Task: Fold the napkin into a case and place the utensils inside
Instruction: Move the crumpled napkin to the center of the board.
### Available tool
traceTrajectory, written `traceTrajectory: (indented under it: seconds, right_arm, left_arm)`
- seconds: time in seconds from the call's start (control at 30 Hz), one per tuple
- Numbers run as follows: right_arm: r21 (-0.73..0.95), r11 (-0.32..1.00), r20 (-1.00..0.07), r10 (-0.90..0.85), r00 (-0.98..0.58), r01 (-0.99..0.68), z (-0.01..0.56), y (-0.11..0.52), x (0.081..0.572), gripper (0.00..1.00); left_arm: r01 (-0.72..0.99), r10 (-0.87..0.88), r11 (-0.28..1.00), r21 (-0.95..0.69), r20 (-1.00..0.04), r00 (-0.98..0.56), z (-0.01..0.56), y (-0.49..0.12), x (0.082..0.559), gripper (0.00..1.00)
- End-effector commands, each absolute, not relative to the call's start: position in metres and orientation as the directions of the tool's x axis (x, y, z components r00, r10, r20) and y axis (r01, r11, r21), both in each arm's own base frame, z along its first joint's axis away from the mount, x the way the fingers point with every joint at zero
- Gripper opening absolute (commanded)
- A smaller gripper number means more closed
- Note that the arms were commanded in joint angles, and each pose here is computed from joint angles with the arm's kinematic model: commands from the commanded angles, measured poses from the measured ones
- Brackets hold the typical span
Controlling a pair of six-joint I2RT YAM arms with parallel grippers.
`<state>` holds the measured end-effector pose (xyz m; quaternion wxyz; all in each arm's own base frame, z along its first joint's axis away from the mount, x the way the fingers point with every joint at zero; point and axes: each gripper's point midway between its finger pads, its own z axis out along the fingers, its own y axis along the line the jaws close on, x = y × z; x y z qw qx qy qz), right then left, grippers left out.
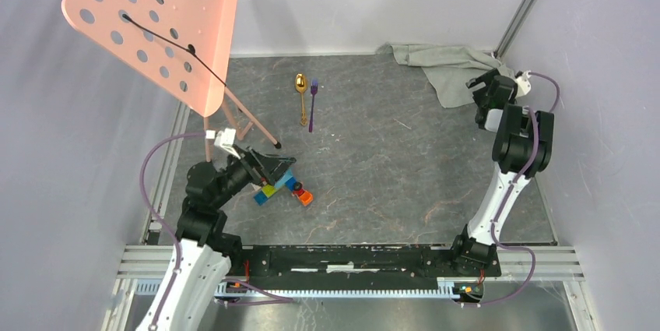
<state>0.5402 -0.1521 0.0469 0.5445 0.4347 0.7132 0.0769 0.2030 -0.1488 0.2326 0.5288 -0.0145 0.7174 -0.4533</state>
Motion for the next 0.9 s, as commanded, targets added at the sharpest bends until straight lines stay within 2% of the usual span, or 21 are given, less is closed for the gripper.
traceTrajectory:
  seconds: [0.0, 0.13, 0.2, 0.23, 0.3, 0.37, 0.4, 0.5, 0.6, 0.73, 0.87]
  right_arm:
    - [0.586, 0.617, -0.681, 0.726, -0.093, 0.525, 0.033, -0.149, 0.576, 0.92]
    - [0.616, 0.593, -0.635, 0.763, -0.118, 0.518, 0.018, -0.146, 0.603, 0.82]
    - [0.623, 0.609, -0.631, 0.762, -0.144, 0.491, 0.016, -0.138, 0.614, 0.69]
    - [0.624, 0.627, -0.636, 0.754, -0.163, 0.466, 0.017, -0.132, 0.618, 0.58]
    - [0.608, 0.668, -0.65, 0.73, -0.214, 0.429, 0.02, -0.116, 0.617, 0.28]
    - [0.606, 0.698, -0.657, 0.71, -0.255, 0.381, 0.033, -0.092, 0.603, 0.06]
    - [0.603, 0.71, -0.655, 0.701, -0.283, 0.362, 0.033, -0.076, 0.588, 0.0]
    - [0.543, 0.777, -0.69, 0.63, -0.358, 0.32, 0.05, -0.028, 0.532, 0.0]
    - [0.446, 0.843, -0.687, 0.537, -0.489, 0.3, 0.038, 0.017, 0.448, 0.0]
    - [0.44, 0.896, -0.67, 0.373, -0.642, 0.062, 0.032, 0.091, 0.356, 0.0]
    - [0.514, 0.824, -0.646, 0.189, -0.74, -0.239, 0.027, 0.153, 0.274, 0.0]
  left_arm:
    - [0.612, -0.415, 0.511, -0.604, -0.796, -0.44, 0.259, -0.175, 0.205, 1.0]
    - [0.632, -0.382, 0.52, -0.575, -0.818, -0.43, 0.263, -0.188, 0.209, 1.0]
    - [0.64, -0.379, 0.518, -0.567, -0.823, -0.422, 0.264, -0.194, 0.211, 1.0]
    - [0.641, -0.377, 0.516, -0.568, -0.823, -0.425, 0.262, -0.198, 0.211, 1.0]
    - [0.638, -0.376, 0.513, -0.574, -0.819, -0.434, 0.259, -0.204, 0.212, 1.0]
    - [0.634, -0.38, 0.514, -0.578, -0.816, -0.435, 0.256, -0.209, 0.213, 1.0]
    - [0.636, -0.381, 0.512, -0.578, -0.816, -0.435, 0.255, -0.211, 0.212, 1.0]
    - [0.627, -0.381, 0.516, -0.583, -0.812, -0.441, 0.252, -0.216, 0.211, 1.0]
    - [0.61, -0.382, 0.515, -0.603, -0.798, -0.466, 0.246, -0.222, 0.209, 1.0]
    - [0.59, -0.397, 0.505, -0.63, -0.777, -0.489, 0.236, -0.227, 0.2, 1.0]
    - [0.576, -0.387, 0.497, -0.648, -0.76, -0.521, 0.226, -0.231, 0.191, 1.0]
